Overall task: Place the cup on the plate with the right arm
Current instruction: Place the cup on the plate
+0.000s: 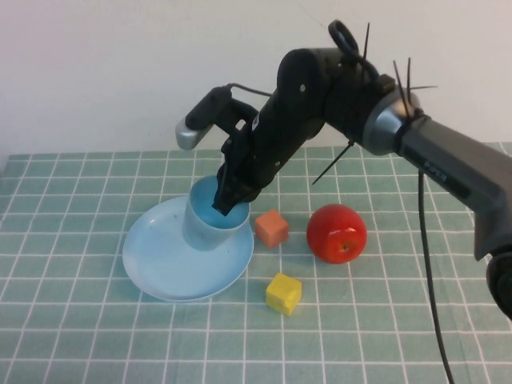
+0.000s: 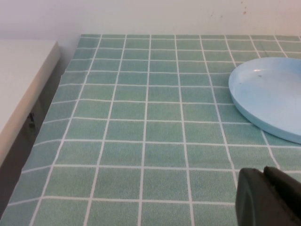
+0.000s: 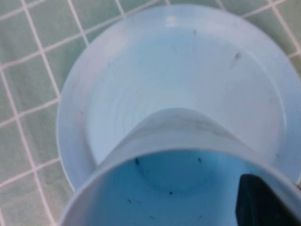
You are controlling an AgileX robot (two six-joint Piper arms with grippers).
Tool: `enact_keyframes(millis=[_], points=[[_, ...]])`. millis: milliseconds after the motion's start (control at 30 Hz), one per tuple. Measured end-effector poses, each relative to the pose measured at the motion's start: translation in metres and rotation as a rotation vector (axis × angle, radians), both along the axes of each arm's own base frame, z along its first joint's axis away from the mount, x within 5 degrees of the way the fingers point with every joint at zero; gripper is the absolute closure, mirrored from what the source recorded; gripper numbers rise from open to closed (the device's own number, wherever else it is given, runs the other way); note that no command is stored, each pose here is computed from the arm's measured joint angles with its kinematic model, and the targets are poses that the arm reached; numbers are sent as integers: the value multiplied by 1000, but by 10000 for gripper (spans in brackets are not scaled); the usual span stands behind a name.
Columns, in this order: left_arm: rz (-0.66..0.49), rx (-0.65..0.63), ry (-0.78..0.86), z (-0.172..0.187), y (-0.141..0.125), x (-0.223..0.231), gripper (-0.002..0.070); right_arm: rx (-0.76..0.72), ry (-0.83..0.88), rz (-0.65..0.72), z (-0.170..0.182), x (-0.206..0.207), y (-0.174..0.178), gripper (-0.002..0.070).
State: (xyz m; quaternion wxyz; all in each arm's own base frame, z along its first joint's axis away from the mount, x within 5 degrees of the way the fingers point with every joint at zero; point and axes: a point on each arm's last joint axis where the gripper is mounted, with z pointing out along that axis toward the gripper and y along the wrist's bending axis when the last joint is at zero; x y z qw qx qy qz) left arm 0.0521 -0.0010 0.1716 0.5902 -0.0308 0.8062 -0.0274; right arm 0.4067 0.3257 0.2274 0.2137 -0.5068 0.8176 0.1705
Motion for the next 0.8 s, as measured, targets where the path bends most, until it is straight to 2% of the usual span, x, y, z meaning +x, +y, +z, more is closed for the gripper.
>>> enact_keyframes(millis=[233,367,500,667,800], points=[[0,0,0,0,0,0,678,-34,35,37,-34,5,5,650],[0,0,0,0,0,0,678,-32,36,42,-37,5,5,582],[0,0,0,0,0,0,678,-23,21,51,-29,6,6,503],[0,0,0,0,0,0,678,5,-22,62,-8,8,8,483],[0,0,0,0,0,0,678,18,-72,84,24,5,5,490]])
